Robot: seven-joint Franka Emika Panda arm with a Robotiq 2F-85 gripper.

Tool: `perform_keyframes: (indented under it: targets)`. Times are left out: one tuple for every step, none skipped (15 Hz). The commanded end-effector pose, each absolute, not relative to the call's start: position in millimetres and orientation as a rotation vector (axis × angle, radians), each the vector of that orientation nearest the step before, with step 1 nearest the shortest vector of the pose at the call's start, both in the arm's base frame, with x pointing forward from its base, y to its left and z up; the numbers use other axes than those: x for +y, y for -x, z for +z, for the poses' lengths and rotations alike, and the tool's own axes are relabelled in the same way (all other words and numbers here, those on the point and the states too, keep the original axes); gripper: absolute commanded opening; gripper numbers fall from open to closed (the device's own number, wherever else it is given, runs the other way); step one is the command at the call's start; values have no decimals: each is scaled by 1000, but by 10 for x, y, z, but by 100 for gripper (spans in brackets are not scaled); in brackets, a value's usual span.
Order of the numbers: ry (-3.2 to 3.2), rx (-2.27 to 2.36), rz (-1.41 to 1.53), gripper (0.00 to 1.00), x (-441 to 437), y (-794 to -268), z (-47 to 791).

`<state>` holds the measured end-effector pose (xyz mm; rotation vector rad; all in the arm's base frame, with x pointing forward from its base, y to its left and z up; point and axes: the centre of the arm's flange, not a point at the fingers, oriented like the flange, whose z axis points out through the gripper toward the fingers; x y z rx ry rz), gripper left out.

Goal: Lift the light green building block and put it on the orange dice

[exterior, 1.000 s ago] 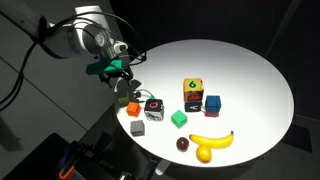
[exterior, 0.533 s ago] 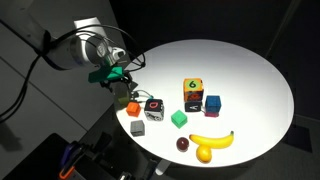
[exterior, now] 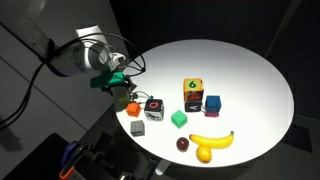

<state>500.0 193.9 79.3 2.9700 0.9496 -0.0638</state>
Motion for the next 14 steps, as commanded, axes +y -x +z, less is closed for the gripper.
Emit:
perform_keyframes:
  targets:
    - [-2970, 950, -64, 100, 1941, -4999, 793]
    - [-2970, 950, -64, 100, 1941, -4999, 793]
    - [-2970, 950, -64, 100, 1941, -4999, 793]
    - [-2970, 950, -64, 100, 1941, -4999, 793]
    - [-2970, 950, -64, 100, 1942, -4999, 793]
    - [-2970, 950, -64, 100, 1942, -4999, 793]
    - [-2970, 950, -64, 100, 1942, -4999, 793]
    - [-2970, 950, -64, 100, 1942, -4999, 793]
    - [-2966, 953, -53, 100, 1952, -5009, 788]
    - [-2963, 962, -55, 100, 1968, -5027, 775]
    - [-2960, 967, -52, 100, 1987, -5051, 756]
    - [-2959, 975, -49, 100, 2005, -5071, 740]
    - [-2958, 979, -41, 100, 2020, -5085, 729]
    - [-2956, 990, -35, 100, 2045, -5109, 713]
